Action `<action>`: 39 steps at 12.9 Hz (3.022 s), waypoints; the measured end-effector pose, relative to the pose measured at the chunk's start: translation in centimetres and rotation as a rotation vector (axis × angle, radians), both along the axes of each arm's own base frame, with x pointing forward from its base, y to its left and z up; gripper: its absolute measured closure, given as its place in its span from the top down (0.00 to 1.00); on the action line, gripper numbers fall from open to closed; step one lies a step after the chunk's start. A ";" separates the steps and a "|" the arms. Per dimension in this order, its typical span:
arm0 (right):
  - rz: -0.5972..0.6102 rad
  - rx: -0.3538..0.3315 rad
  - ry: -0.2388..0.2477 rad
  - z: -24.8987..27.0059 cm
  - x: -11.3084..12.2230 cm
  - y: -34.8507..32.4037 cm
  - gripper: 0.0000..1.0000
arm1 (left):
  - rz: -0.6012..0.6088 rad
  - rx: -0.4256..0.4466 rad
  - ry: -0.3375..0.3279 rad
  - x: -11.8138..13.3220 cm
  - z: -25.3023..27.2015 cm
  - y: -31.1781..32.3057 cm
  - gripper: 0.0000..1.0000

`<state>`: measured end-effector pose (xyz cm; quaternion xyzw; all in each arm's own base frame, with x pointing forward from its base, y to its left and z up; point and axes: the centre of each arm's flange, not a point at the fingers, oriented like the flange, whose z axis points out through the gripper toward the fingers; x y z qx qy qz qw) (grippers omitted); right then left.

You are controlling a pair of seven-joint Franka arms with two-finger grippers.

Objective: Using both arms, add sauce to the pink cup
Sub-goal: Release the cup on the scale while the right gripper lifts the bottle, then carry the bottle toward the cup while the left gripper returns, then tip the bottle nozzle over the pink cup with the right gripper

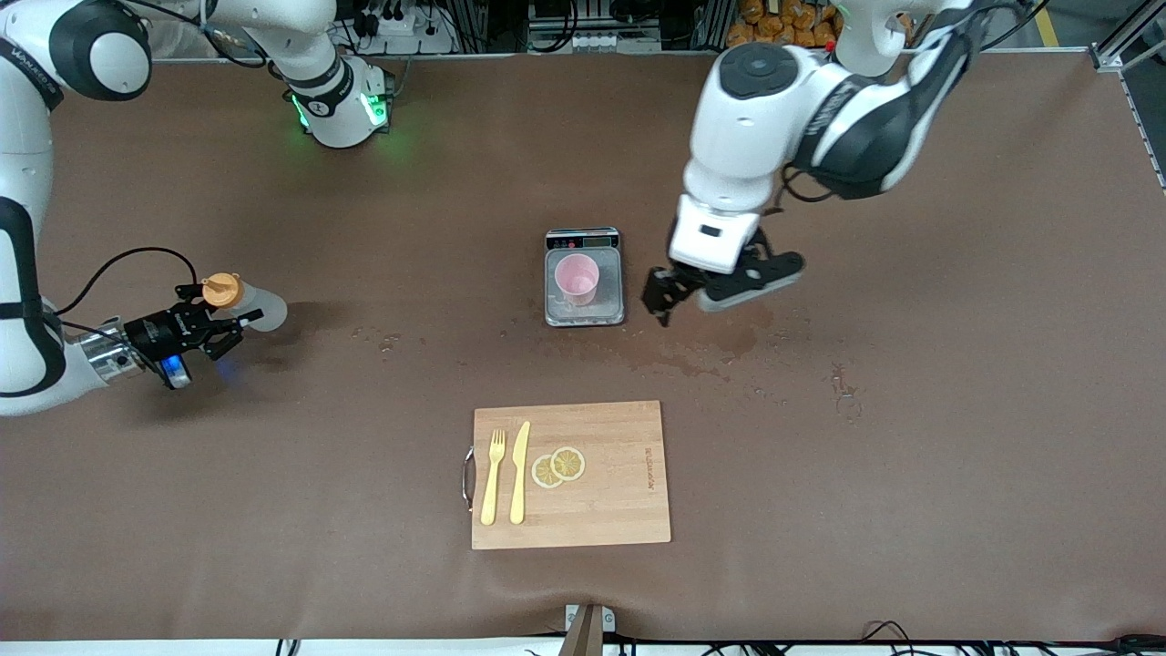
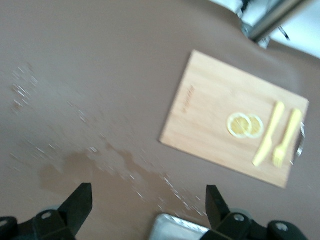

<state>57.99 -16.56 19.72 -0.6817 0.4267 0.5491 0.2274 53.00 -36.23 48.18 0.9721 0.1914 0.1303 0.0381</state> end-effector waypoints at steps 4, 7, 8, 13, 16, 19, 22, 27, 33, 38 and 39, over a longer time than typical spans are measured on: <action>0.058 -0.097 0.109 4.8 2.3 4.0 0.47 | -0.074 0.023 0.078 4.0 3.2 7.0 1.00; 0.082 -0.182 0.153 7.1 3.4 7.6 0.49 | -0.148 0.024 0.140 6.1 5.1 12.4 1.00; 0.093 -0.218 0.169 8.1 3.8 9.2 0.48 | -0.173 0.028 0.164 6.5 5.7 14.4 1.00; 0.170 -0.451 0.225 13.2 4.3 19.2 0.48 | -0.317 0.058 0.237 5.5 11.1 26.5 1.00; 0.179 -0.594 0.255 15.6 4.2 25.0 0.47 | -0.339 0.057 0.260 3.8 13.4 30.4 1.00; 0.162 -0.718 0.266 17.0 4.1 30.3 0.45 | -0.345 0.065 0.272 2.3 13.6 31.8 1.00; 0.154 -0.820 0.275 16.8 3.4 34.4 0.44 | -0.363 0.067 0.278 2.1 13.3 33.7 1.00; 0.148 -1.044 0.244 15.8 1.2 42.0 0.44 | -0.371 0.068 0.276 2.1 13.3 33.8 1.00; 0.089 -1.179 0.256 14.4 -0.3 46.7 0.44 | -0.370 0.071 0.253 2.2 14.5 33.8 1.00; 0.061 -1.305 0.248 11.9 -2.2 50.7 0.43 | -0.369 0.069 0.266 2.0 14.3 33.9 1.00; 0.058 -1.325 0.244 11.7 -2.5 51.2 0.44 | -0.370 0.069 0.267 2.0 14.3 33.8 1.00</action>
